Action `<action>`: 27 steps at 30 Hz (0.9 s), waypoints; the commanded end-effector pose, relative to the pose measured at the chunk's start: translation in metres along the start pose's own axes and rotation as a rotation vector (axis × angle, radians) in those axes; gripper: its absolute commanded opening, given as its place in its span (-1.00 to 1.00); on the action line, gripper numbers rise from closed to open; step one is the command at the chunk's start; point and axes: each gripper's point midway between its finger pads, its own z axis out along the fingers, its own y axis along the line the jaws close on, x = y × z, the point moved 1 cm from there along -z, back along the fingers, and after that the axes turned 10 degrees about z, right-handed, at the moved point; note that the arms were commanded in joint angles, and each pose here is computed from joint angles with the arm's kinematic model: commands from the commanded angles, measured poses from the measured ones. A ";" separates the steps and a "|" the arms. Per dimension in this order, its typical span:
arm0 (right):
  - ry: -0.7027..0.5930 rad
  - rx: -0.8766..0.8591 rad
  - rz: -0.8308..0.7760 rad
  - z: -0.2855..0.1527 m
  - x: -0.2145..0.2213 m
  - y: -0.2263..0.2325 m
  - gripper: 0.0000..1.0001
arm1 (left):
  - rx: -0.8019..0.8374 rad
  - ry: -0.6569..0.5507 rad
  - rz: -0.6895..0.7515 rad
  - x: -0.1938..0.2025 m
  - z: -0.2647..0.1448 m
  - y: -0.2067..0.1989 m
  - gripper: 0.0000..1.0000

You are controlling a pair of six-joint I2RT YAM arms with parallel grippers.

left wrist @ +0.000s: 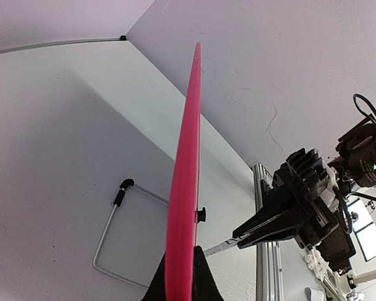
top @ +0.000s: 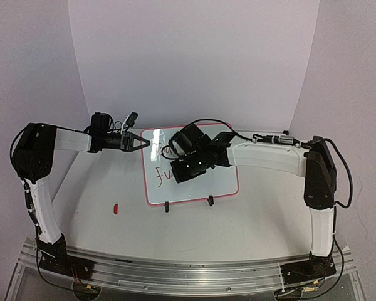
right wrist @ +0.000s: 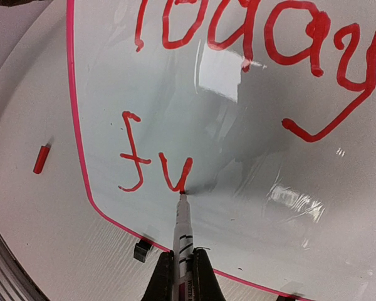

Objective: Write a sentence on the whiteboard

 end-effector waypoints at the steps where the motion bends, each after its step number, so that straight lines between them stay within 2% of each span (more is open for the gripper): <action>1: -0.011 0.063 -0.002 -0.001 -0.003 -0.015 -1.00 | -0.111 0.015 0.067 0.013 0.005 0.021 -1.00; 20: -0.072 -0.178 -0.045 -0.058 -0.031 0.031 -1.00 | -0.113 0.013 0.070 0.011 0.005 0.020 -1.00; 27: -0.126 -0.095 -0.048 -0.056 -0.041 0.017 -1.00 | -0.114 0.014 0.068 0.011 0.005 0.021 -1.00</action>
